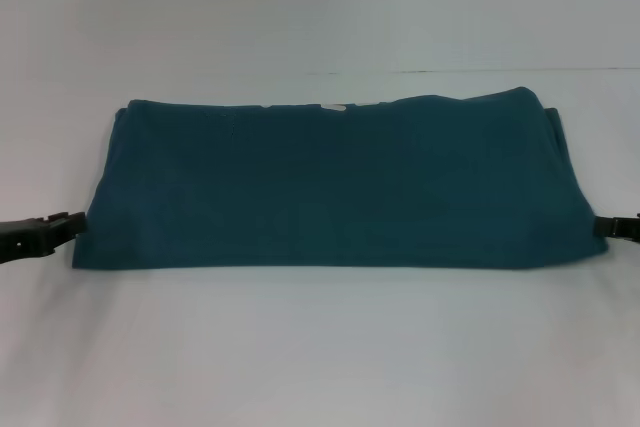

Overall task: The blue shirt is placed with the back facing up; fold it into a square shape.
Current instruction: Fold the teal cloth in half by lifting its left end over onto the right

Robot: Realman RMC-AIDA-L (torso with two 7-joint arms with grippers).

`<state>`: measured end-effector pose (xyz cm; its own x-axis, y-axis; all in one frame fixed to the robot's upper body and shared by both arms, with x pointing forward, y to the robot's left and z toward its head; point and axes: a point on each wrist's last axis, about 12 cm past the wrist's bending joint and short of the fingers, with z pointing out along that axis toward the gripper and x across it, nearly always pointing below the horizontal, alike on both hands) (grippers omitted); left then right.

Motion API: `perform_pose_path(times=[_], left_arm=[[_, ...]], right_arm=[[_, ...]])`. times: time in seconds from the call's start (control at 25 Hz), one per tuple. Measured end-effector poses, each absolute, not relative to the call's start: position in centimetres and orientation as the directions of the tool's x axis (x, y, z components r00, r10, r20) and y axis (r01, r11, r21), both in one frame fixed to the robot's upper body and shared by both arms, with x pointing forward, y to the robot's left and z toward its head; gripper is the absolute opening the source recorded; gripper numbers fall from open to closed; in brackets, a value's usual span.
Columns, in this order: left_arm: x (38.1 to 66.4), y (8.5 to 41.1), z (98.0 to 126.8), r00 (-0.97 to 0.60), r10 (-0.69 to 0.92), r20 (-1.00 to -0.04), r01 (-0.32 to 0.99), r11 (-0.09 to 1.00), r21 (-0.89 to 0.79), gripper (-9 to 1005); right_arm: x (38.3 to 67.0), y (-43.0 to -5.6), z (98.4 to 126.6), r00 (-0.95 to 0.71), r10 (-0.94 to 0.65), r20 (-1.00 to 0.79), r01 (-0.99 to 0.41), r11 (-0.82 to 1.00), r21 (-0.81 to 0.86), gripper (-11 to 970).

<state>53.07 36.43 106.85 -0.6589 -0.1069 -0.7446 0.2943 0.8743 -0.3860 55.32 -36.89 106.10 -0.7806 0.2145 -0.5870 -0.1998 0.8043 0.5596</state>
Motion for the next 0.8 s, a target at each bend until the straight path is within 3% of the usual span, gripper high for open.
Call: perform_pose_path(times=[0.12, 0.32, 0.8], left_arm=[[52.5, 37.0, 107.0, -0.652, -0.149, -0.744, 0.28, 0.864, -0.418, 250], [51.3, 37.9, 107.5, -0.643, -0.225, -0.732, 0.267, 0.83, -0.489, 457], [49.9, 37.5, 106.9, -0.73, -0.268, -0.629, 0.219, 0.78, -0.586, 727]], right_arm=[[55.3, -37.3, 106.5, -0.777, 0.205, -0.595, -0.212, 0.805, 0.555, 63], [55.3, -38.1, 107.6, -0.749, 0.209, -0.628, -0.231, 0.807, 0.543, 241], [55.4, -37.8, 109.5, -0.694, 0.205, -0.69, -0.338, 0.753, 0.565, 569]])
